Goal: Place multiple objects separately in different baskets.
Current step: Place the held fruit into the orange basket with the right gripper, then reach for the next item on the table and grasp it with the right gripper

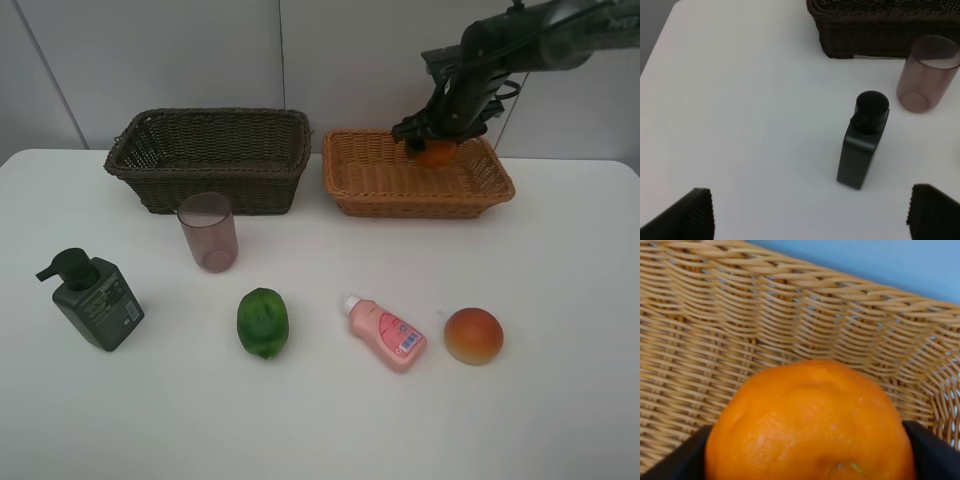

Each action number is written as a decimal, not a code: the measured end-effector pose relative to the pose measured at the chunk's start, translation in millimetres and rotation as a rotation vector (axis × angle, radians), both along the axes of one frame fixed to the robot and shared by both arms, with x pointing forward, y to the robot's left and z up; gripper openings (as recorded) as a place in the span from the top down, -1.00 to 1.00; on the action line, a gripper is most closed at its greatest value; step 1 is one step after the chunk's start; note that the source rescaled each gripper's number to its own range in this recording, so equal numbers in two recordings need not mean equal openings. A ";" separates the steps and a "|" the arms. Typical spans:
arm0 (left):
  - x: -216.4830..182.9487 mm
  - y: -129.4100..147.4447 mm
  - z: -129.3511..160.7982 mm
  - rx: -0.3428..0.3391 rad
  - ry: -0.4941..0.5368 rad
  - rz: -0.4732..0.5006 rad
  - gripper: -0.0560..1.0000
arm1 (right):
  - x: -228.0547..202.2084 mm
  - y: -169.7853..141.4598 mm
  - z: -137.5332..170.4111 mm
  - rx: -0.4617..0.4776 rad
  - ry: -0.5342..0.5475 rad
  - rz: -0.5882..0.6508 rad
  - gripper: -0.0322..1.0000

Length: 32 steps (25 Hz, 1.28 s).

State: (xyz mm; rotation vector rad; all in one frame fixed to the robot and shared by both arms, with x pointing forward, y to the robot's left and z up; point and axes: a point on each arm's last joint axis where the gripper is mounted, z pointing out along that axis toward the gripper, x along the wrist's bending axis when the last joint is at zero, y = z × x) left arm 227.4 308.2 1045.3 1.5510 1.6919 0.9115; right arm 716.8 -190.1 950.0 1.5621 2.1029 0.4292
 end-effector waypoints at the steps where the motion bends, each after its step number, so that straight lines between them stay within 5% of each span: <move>1: 0.0 0.0 0.0 0.000 0.000 0.000 -1.00 | 0.3 0.1 -1.2 -0.003 0.000 0.004 0.05; 6: 0.0 0.0 0.0 0.000 0.000 0.000 -1.00 | 0.6 0.2 -3.4 -0.009 0.005 0.012 0.04; 9: 0.0 0.0 0.0 0.000 0.000 0.000 -1.00 | 0.5 -0.2 -3.4 0.001 0.004 -0.012 -0.44; 12: 0.0 0.0 0.0 0.000 0.000 0.000 -1.00 | -0.5 -1.6 -4.0 -0.012 0.017 -0.018 -0.62; 32: 0.0 0.0 0.0 0.000 0.000 0.000 -1.00 | -12.8 -3.9 7.1 0.000 0.113 -0.067 -0.65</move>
